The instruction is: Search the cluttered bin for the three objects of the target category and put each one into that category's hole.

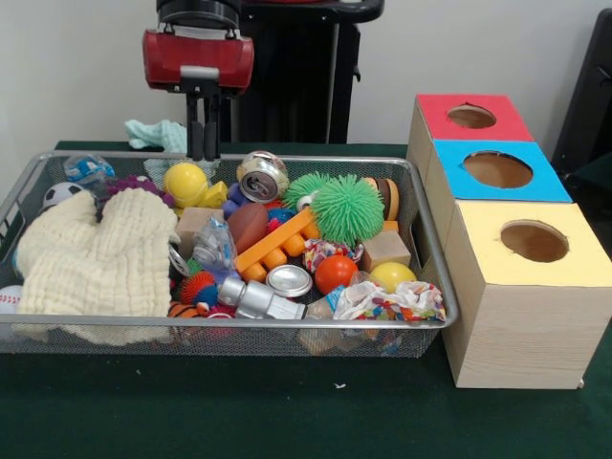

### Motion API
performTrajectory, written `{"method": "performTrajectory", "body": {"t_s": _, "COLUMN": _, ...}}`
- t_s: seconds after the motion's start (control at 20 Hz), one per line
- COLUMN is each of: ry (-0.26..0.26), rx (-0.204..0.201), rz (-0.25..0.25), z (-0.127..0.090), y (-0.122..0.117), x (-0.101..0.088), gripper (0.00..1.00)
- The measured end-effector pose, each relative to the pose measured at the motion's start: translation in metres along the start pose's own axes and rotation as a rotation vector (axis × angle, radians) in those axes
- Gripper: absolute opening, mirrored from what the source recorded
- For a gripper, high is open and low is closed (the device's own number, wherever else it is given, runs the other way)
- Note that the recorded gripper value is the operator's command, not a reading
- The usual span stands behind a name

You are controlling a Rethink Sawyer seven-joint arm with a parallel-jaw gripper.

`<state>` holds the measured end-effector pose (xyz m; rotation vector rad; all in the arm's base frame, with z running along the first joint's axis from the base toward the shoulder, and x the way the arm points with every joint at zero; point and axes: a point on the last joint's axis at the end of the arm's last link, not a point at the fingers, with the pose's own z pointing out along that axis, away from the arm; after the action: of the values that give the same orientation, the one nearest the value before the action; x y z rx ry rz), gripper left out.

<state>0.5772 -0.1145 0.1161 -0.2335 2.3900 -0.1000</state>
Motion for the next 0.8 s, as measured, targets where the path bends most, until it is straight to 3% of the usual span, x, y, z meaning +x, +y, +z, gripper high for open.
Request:
{"method": "performTrajectory", "body": {"t_s": 0.3, "ry": -0.078, "rx": 0.009, "rz": -0.003, "z": 0.004, "y": 0.005, "x": 0.004, "gripper": 0.0}}
{"method": "performTrajectory", "body": {"t_s": 0.8, "ry": -0.125, "rx": 0.012, "rz": 0.012, "z": 0.014, "y": 0.012, "x": 0.018, "gripper": 0.0}}
